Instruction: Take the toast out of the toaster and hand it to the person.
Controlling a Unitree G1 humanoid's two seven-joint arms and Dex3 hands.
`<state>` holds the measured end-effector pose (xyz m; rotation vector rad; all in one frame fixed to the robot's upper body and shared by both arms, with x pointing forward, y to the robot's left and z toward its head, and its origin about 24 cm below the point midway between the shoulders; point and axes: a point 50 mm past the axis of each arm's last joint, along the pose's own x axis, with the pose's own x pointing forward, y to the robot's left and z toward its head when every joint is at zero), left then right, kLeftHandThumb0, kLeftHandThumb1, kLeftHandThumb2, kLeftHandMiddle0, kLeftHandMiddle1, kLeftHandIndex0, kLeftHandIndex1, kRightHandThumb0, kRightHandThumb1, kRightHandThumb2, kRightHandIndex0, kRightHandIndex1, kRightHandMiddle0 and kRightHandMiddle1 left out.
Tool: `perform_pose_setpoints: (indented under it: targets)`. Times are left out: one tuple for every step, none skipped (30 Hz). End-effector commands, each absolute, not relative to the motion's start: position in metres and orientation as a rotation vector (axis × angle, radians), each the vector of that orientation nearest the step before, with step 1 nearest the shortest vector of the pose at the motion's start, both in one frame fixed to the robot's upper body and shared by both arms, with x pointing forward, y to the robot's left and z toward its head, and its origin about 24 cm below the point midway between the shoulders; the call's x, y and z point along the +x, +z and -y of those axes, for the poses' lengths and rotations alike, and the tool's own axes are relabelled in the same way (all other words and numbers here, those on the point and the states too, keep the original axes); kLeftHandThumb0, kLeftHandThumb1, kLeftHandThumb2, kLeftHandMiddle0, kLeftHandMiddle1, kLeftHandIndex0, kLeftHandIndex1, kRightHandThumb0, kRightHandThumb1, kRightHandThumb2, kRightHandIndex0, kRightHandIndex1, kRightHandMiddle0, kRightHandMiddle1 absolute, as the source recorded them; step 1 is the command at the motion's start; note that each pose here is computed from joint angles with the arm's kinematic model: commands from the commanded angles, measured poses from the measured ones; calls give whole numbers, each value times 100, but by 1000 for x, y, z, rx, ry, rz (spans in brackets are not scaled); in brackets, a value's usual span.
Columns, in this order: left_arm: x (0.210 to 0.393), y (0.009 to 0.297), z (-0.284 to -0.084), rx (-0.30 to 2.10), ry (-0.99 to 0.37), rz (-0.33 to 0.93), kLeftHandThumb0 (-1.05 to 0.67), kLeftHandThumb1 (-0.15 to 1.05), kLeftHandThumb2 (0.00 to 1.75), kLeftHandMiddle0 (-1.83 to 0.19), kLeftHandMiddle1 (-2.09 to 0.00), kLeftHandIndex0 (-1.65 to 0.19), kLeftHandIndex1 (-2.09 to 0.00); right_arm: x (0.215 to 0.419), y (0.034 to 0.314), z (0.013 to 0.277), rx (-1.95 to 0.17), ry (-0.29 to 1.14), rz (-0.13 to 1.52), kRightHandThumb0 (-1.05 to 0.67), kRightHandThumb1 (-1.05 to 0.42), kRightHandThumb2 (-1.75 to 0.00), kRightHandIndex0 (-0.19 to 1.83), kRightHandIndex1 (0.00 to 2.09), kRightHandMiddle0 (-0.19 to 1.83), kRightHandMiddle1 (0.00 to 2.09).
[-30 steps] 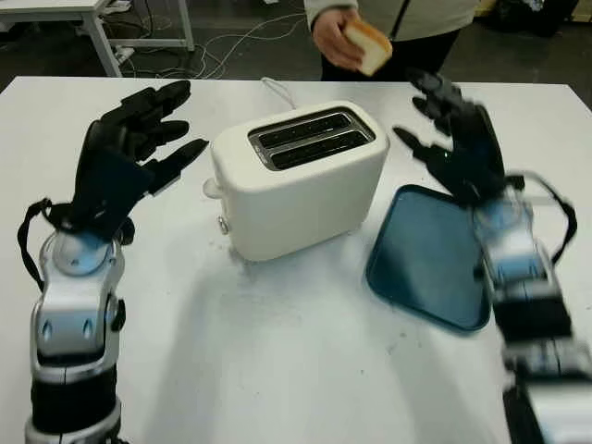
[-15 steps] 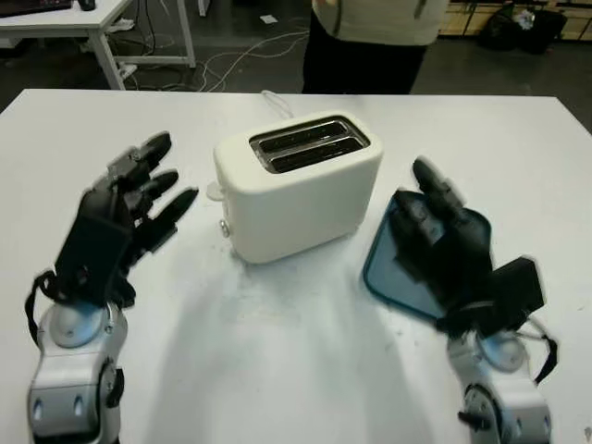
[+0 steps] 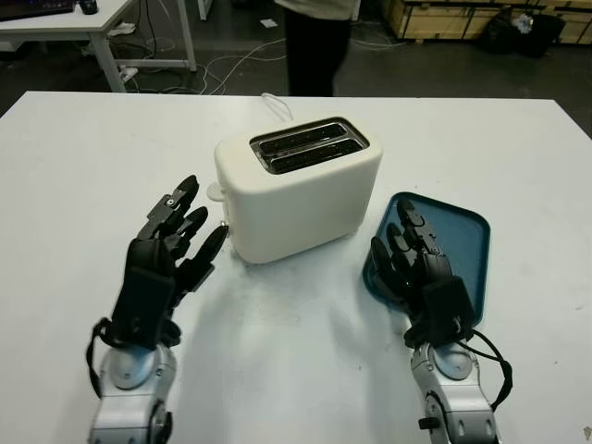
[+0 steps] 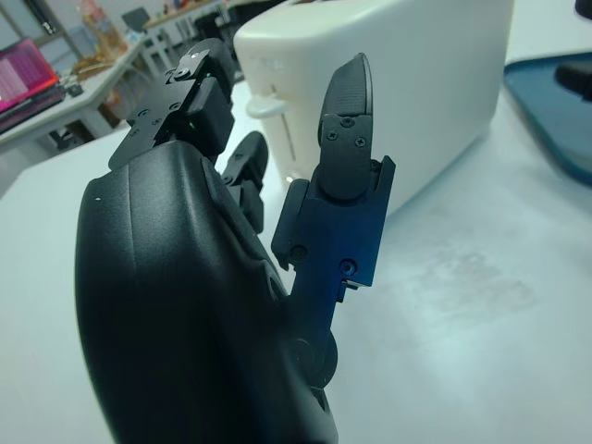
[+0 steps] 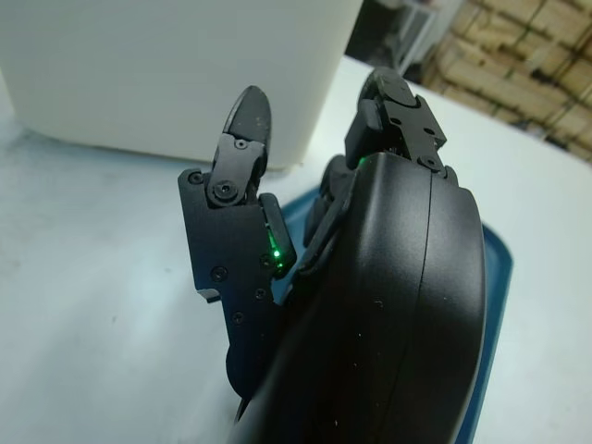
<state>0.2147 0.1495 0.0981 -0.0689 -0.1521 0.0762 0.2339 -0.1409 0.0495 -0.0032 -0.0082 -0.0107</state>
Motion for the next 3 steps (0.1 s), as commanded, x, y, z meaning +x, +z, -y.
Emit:
perform_pose_setpoints:
  targets:
    - [217,97,-146,-108,100,176,-46,92,34,-16,-32,-28,0,237,53,138,-10,-3,37,-36,-92,-55,17,3,20,3]
    - [217,97,-146,-109,105,180,-46,92,35,-16,-32,-28,0,237,53,137,-17,-2,32,-36,-92,-55,17,3,20,2]
    - [217,97,-146,-110,109,183,-45,92,35,-16,-31,-28,0,237,53,137,-21,-1,30,-36,-92,-55,17,3,20,2]
